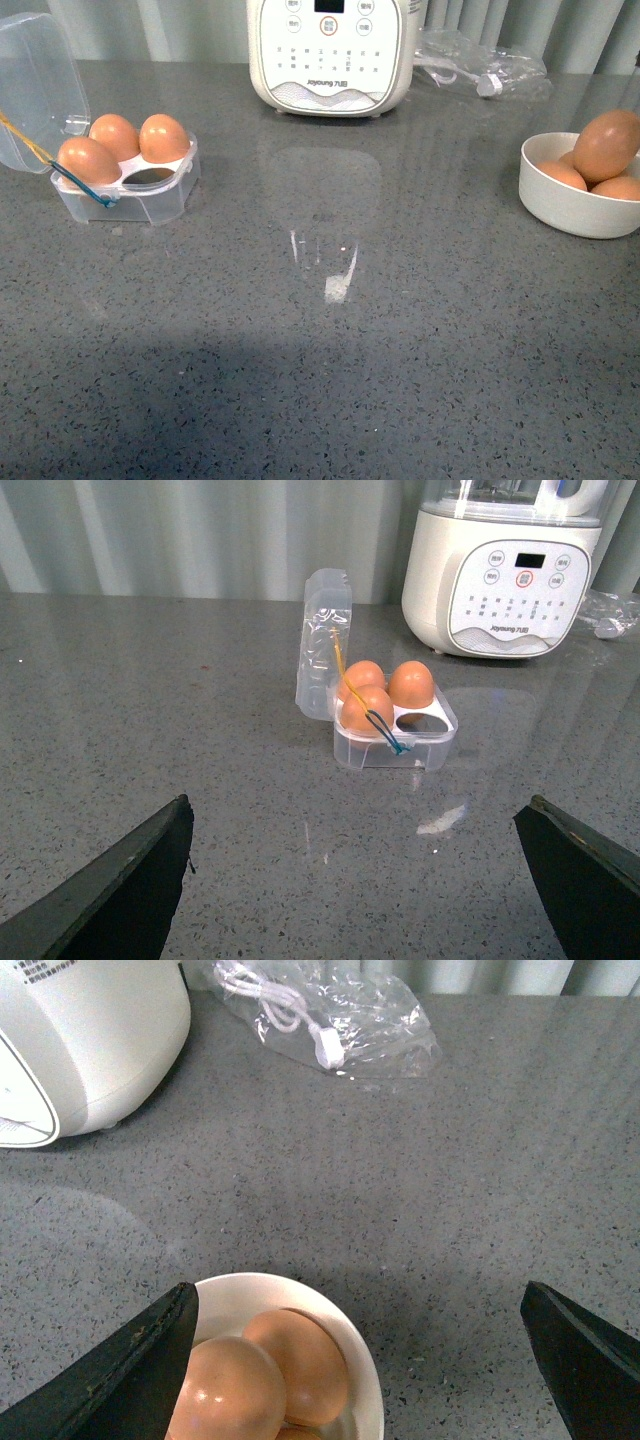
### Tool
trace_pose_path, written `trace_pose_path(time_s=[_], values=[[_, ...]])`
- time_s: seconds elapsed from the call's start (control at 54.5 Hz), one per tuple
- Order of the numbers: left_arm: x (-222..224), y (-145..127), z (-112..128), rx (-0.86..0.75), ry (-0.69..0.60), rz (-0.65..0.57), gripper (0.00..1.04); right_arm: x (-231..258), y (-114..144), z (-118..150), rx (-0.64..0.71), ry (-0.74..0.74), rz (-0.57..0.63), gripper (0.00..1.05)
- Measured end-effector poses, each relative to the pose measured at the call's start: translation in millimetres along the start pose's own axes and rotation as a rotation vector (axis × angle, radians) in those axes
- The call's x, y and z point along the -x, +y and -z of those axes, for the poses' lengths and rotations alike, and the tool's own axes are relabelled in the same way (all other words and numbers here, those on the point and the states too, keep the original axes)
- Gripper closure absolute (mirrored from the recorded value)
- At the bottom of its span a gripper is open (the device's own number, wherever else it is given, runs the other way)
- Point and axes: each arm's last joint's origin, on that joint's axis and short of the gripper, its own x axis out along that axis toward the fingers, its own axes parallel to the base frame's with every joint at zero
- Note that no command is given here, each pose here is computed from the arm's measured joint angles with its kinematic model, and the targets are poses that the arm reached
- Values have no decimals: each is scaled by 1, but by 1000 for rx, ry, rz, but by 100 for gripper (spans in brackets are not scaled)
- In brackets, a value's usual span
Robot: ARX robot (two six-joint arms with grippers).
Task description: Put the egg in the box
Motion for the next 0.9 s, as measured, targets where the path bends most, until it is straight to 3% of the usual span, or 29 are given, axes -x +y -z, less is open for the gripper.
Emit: trace_pose_path(time_s=[0.385,0.899], values=[[0,0,0,0,0,0,7,-20,14,10,0,58,-123,7],[0,0,0,0,-1,0,7,-24,15,33,-19,137,-140,7]])
